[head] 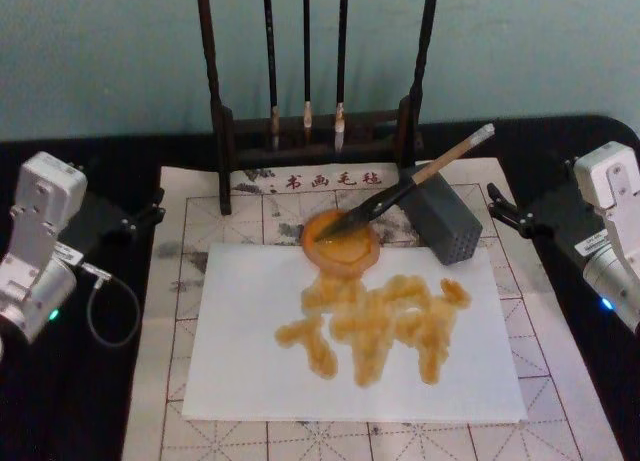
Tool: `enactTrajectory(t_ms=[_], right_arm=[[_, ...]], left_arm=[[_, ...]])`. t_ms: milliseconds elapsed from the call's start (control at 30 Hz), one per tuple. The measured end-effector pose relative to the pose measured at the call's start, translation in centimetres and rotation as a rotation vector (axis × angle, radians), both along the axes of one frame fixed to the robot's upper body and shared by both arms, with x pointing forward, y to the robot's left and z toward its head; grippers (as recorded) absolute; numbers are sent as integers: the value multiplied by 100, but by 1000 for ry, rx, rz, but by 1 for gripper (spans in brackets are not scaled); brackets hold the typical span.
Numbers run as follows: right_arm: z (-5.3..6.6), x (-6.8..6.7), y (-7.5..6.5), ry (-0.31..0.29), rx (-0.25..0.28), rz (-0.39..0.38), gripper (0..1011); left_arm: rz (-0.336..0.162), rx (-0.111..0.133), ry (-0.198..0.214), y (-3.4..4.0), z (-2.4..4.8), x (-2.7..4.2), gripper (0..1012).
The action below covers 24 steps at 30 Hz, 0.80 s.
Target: Pick up the brush from the inkstone, write on the paper, then place the brush back to its original position.
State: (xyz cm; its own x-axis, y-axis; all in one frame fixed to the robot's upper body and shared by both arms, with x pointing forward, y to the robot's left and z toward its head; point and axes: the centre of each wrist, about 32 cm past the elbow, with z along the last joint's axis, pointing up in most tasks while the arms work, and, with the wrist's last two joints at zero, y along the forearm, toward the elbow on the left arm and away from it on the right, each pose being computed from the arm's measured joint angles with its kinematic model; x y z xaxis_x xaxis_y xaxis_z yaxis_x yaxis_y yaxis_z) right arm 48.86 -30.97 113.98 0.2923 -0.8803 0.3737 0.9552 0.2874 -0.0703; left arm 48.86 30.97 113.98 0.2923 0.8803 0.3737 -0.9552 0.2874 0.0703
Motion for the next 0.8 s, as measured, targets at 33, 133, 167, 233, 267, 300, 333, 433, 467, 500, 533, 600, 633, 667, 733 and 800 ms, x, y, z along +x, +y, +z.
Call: enactTrajectory(t_ms=[33, 133, 167, 233, 267, 300, 333, 433, 467, 500, 533, 600, 633, 667, 733, 800], right_arm=[[0, 0, 0, 0, 0, 0, 1002], [0, 0, 0, 0, 0, 0, 1002], [0, 0, 0, 0, 0, 0, 1002], [0, 0, 0, 0, 0, 0, 1002], [0, 0, 0, 0, 0, 0, 1002], [0, 0, 0, 0, 0, 0, 1002], [0, 0, 0, 0, 0, 0, 1002], [0, 0, 0, 0, 0, 0, 1003], [0, 0, 0, 0, 0, 0, 1002], [0, 0, 0, 0, 0, 0, 1002], [0, 0, 0, 0, 0, 0, 1002], [0, 0, 0, 0, 0, 0, 1002], [0, 0, 0, 0, 0, 0, 1002], [0, 0, 0, 0, 0, 0, 1002], [0, 0, 0, 0, 0, 0, 1002], [0, 0, 0, 0, 0, 0, 1002]], left_arm=[[0, 0, 0, 0, 0, 0, 1001], [0, 0, 0, 0, 0, 0, 1001], [0, 0, 0, 0, 0, 0, 1001], [0, 0, 0, 0, 0, 0, 1001], [0, 0, 0, 0, 0, 0, 1001], [0, 0, 0, 0, 0, 0, 1001], [0, 0, 0, 0, 0, 0, 1001], [0, 0, 0, 0, 0, 0, 1001], [0, 0, 0, 0, 0, 0, 1001], [0, 0, 0, 0, 0, 0, 1001], [0, 0, 0, 0, 0, 0, 1001], [0, 0, 0, 0, 0, 0, 1001], [0, 0, 0, 0, 0, 0, 1001], [0, 0, 0, 0, 0, 0, 1001], [0, 0, 0, 0, 0, 0, 1001], [0, 0, 0, 0, 0, 0, 1001]])
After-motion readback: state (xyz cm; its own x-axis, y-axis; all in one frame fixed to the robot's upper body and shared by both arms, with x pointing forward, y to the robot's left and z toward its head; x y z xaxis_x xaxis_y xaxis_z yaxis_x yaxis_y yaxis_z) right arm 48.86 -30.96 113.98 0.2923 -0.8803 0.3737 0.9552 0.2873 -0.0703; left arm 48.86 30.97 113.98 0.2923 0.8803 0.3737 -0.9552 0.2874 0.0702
